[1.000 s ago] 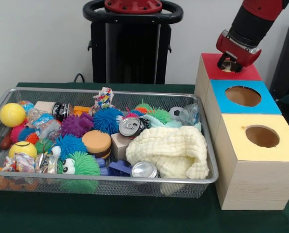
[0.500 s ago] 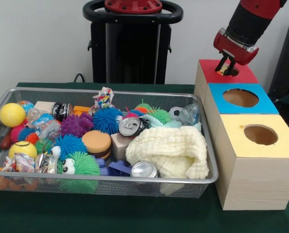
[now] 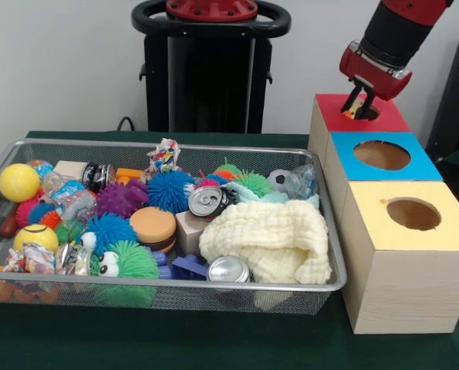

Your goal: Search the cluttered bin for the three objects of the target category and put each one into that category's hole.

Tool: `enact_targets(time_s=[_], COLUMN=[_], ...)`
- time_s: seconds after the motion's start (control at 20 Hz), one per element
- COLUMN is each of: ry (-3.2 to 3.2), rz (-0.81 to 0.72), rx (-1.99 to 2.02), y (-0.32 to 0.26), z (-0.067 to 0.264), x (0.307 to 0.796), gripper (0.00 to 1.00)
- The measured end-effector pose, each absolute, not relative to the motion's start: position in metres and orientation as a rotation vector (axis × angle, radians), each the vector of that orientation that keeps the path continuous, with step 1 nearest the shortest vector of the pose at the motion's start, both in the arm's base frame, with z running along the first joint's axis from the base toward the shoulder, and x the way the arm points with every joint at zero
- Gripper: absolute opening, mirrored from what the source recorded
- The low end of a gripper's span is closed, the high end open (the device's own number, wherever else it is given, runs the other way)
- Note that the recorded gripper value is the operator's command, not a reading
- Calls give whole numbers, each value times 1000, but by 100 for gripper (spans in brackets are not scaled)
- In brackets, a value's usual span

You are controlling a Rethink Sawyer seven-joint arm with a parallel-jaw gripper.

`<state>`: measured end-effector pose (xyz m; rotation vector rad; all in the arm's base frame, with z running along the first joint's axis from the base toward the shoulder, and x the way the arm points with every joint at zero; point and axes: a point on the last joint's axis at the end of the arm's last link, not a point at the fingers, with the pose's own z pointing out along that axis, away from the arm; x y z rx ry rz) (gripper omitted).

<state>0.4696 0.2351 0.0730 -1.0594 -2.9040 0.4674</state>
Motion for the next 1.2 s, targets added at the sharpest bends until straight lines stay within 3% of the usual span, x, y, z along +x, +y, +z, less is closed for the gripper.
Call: enact_targets(time_s=[0.45,0.5,1.2], ry=[-2928,-2935,-2968], rz=[452,445,449], rx=[-1058,-1061,-1068], y=[234,235,223], z=[78,79,95], x=[468,468,468], gripper=[0,100,100])
